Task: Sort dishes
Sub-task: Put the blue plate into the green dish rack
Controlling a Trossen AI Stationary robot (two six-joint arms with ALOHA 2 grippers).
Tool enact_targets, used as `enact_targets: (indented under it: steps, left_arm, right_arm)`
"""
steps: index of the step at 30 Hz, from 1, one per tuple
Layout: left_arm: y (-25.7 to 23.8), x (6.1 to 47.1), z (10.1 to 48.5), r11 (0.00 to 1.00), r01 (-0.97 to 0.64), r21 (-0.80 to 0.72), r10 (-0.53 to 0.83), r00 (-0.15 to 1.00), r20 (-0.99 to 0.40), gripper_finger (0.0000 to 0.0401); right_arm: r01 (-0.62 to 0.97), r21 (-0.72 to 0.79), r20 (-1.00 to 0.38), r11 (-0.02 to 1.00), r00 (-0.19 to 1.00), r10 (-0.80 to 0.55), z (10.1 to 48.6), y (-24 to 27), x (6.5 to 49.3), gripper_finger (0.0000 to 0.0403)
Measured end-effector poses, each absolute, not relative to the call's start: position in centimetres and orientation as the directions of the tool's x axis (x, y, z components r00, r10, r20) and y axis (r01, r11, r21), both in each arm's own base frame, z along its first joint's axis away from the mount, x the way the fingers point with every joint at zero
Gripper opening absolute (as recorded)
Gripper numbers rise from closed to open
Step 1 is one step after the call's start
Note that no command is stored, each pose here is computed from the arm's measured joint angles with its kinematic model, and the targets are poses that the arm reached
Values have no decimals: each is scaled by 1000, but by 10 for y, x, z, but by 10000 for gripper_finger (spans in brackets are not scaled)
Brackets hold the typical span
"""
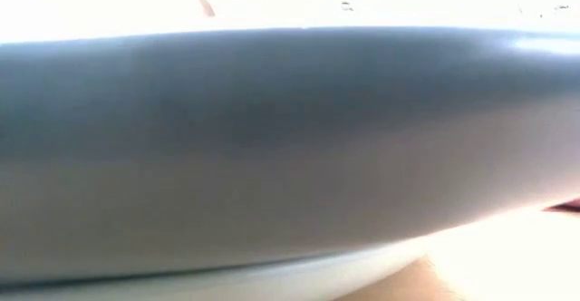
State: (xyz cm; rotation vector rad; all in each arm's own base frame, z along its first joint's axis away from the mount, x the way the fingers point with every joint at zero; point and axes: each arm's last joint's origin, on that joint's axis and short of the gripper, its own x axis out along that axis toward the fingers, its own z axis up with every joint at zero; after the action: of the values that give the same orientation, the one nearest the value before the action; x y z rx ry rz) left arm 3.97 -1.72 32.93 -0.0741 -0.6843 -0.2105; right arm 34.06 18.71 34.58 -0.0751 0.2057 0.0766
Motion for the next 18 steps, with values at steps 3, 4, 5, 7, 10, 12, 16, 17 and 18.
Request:
enact_targets:
  steps: [3,4,5,7,10,12,16,17,18]
  left_arm:
    - [-17,40,329,977,215,-2,-165,756,633,45]
    - [-17,40,329,977,214,-2,-165,756,633,45]
    - [-17,40,329,977,215,-3,-165,756,633,45]
    - [-17,40,329,977,214,-4,-163,757,633,45]
    - [-17,40,329,976,217,-10,-162,758,632,45]
    - [-17,40,329,977,214,-12,-159,759,632,45]
    - [-16,40,329,979,200,-23,-142,766,628,45]
    - [-16,40,329,980,197,-25,-138,767,627,45]
    - [-16,40,329,980,195,-28,-135,768,626,45]
  right_arm:
    - [-74,-75,-203,994,977,58,348,195,333,185]
    - [-73,-82,-209,994,976,54,348,197,330,182]
    - [-71,-90,-218,993,975,50,348,200,328,180]
    - [-76,-95,-234,993,971,52,347,204,323,176]
    - [-92,-86,-244,992,967,68,346,210,319,171]
    - [-97,-72,-258,993,963,75,344,213,316,169]
    - [-93,-34,-309,995,948,78,339,216,312,166]
    - [-88,-21,-317,996,945,77,338,216,312,166]
    - [-88,-5,-323,996,943,81,337,217,311,166]
